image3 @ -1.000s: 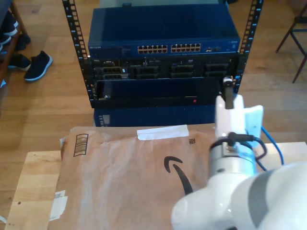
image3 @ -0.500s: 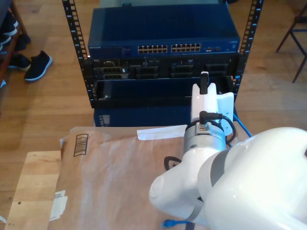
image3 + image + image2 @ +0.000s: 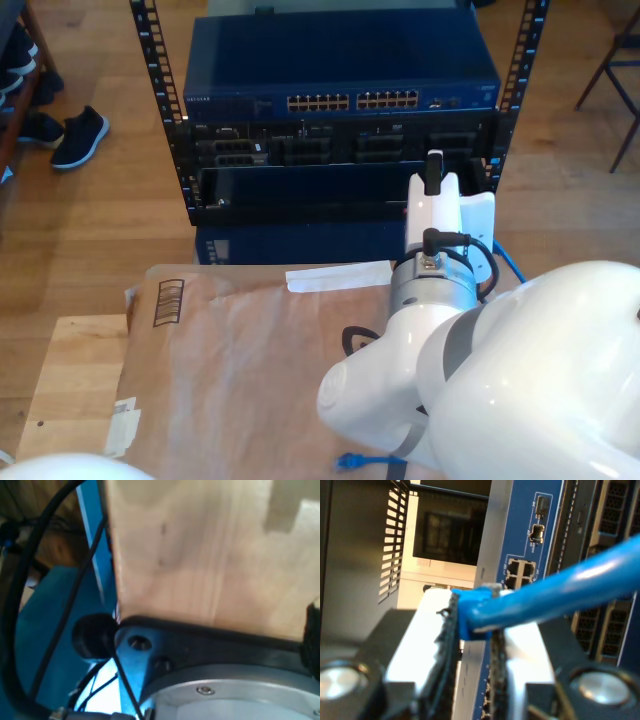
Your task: Grab the cable and plug it in
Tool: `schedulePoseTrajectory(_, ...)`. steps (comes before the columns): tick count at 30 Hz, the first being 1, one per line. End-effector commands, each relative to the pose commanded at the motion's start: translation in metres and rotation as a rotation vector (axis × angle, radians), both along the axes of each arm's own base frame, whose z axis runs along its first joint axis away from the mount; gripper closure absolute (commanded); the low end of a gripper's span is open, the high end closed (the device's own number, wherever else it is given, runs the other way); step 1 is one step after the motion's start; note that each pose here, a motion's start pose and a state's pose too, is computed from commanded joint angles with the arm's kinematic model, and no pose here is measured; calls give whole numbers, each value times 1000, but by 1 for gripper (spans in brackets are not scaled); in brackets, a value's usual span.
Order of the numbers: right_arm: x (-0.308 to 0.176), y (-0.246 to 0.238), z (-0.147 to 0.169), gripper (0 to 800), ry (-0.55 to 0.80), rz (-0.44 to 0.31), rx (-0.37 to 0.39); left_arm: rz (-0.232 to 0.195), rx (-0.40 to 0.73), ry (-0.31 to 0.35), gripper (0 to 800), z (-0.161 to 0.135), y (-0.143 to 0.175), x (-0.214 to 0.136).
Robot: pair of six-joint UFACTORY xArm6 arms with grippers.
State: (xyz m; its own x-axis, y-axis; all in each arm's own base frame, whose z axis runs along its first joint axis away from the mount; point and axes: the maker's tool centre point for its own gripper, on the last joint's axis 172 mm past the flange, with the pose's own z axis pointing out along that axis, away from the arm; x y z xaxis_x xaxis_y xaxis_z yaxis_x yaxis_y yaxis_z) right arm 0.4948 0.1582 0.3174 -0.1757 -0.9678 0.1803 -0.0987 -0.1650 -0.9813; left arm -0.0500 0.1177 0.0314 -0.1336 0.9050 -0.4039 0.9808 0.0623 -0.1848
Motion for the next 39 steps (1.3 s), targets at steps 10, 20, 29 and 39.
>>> schedulePoseTrajectory(10,0,32,-7,800,4,45,0,0,-2,0,0,0,0,0)
schedulePoseTrajectory(20,19,54,-13,800,-8,34,27,0,-2,0,0,0,0,0)
schedulePoseTrajectory(29,24,57,-26,800,65,53,71,0,-2,0,0,0,0,0)
schedulePoseTrajectory(39,14,74,-13,800,75,98,31,0,-2,0,0,0,0,0)
